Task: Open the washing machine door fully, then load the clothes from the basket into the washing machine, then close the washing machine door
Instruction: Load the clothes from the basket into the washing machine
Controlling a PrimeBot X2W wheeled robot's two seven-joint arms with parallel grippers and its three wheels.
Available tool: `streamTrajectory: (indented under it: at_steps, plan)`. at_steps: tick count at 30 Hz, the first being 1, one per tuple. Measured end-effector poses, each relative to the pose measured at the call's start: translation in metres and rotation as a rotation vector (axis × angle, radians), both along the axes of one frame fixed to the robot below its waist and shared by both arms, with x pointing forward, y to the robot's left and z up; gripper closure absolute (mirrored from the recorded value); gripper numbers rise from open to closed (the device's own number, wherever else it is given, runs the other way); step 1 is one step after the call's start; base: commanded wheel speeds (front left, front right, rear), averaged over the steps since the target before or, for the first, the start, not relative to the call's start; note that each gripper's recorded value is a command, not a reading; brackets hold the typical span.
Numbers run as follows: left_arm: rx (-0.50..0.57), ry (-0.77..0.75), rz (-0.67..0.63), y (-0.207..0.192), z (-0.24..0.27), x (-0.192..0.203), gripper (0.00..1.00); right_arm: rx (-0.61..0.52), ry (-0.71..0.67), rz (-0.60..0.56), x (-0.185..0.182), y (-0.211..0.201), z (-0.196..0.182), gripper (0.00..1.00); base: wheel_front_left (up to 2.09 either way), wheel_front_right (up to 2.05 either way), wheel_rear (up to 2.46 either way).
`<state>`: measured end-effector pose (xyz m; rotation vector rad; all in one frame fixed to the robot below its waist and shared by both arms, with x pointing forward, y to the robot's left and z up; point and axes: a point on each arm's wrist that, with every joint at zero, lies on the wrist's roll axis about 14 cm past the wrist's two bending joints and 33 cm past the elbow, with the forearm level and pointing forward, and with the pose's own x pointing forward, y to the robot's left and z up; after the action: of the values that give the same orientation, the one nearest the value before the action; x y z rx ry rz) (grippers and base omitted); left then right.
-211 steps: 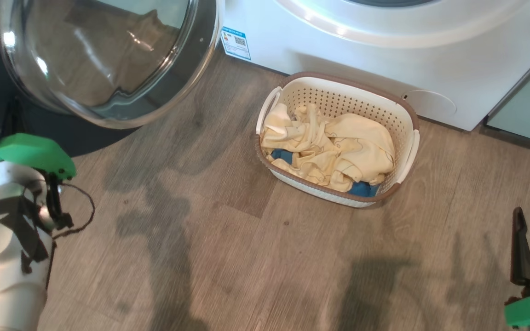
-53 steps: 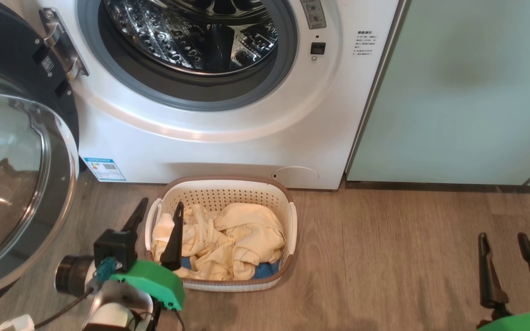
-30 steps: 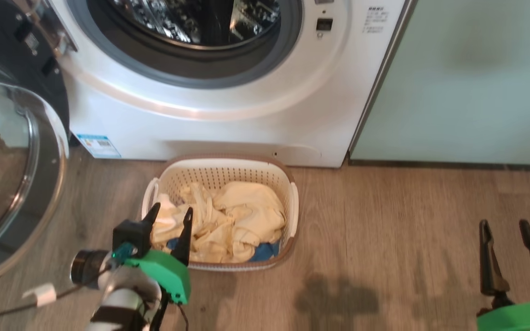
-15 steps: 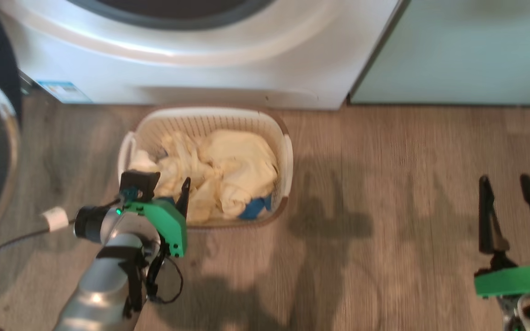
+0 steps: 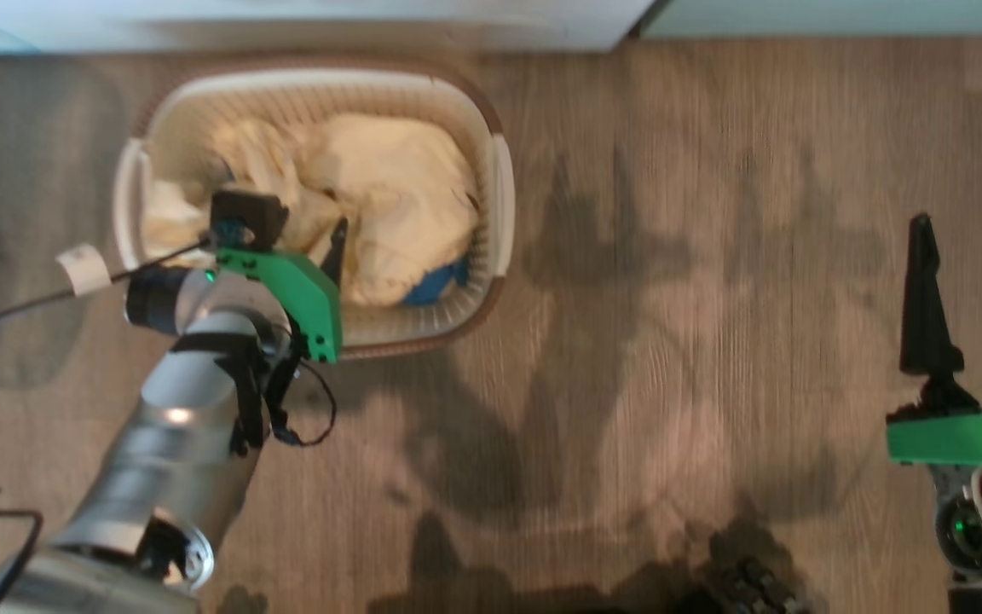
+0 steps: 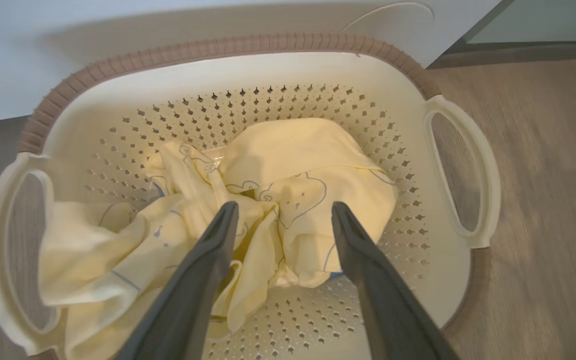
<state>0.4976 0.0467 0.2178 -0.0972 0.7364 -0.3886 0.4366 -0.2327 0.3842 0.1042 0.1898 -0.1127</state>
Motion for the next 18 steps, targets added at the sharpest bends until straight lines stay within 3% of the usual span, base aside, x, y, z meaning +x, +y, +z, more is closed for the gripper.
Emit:
streamTrajectory:
  at_steps: [18]
  plan:
    - [-0.013,0.181,-0.062,-0.029,-0.107,0.01,0.0,0.018,0.122,0.009,0.02,-0.001,-0.07,0.0,0.0,0.0,0.0]
